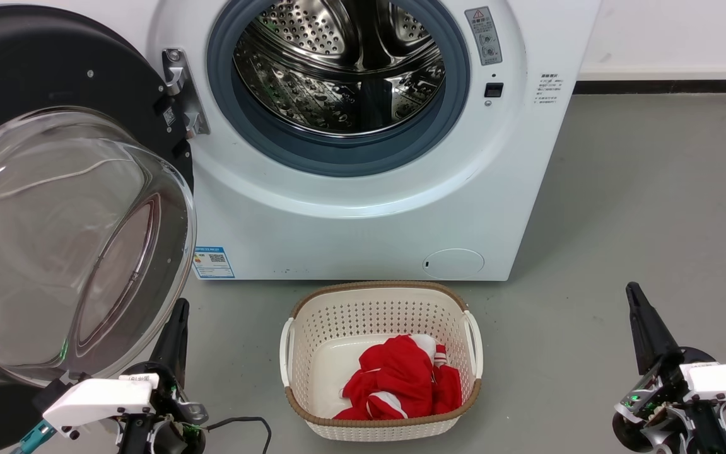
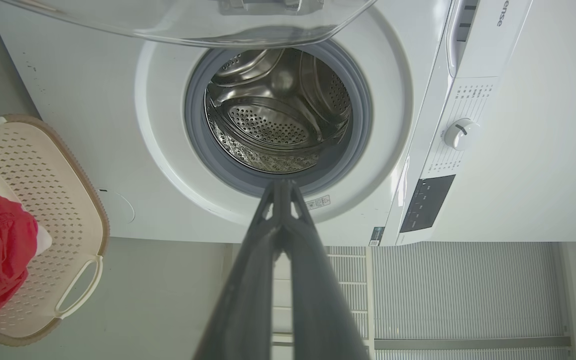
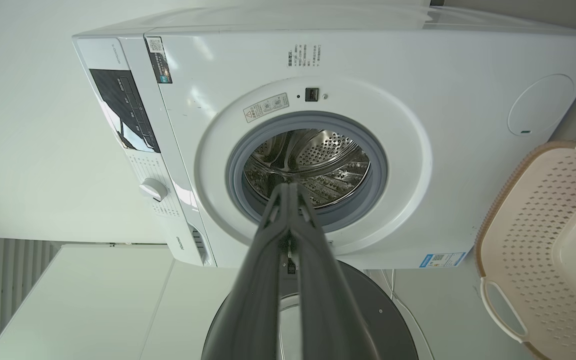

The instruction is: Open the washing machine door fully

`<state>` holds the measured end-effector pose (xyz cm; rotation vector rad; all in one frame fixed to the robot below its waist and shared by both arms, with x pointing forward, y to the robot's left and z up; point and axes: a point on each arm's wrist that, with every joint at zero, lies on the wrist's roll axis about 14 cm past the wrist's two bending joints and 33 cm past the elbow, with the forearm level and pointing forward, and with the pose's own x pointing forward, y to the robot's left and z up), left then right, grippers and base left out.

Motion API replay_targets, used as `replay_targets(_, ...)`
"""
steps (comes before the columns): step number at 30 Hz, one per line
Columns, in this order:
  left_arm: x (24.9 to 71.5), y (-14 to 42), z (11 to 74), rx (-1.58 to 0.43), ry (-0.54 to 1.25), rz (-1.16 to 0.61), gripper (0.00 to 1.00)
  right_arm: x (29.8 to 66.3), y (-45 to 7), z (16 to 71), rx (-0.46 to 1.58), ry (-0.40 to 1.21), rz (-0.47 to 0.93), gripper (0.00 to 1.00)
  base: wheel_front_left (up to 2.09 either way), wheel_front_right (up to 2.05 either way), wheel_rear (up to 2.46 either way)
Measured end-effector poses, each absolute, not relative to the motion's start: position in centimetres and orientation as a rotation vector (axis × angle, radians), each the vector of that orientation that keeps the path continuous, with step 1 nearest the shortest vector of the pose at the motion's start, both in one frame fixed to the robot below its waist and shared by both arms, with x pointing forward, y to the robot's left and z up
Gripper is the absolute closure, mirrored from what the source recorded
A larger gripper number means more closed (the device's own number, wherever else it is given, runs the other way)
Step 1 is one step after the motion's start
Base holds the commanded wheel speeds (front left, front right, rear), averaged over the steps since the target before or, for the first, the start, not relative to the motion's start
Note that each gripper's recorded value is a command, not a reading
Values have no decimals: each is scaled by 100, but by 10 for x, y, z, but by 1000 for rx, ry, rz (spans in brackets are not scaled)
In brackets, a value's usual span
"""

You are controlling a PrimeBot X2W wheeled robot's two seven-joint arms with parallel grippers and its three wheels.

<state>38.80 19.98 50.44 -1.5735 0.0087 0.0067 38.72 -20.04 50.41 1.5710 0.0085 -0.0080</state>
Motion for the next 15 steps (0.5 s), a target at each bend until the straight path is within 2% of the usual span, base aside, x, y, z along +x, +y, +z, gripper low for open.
replay_targets(15, 388, 200, 504, -1574, 9, 7, 100, 387, -201, 504, 1574, 6, -10, 100, 0, 0, 0)
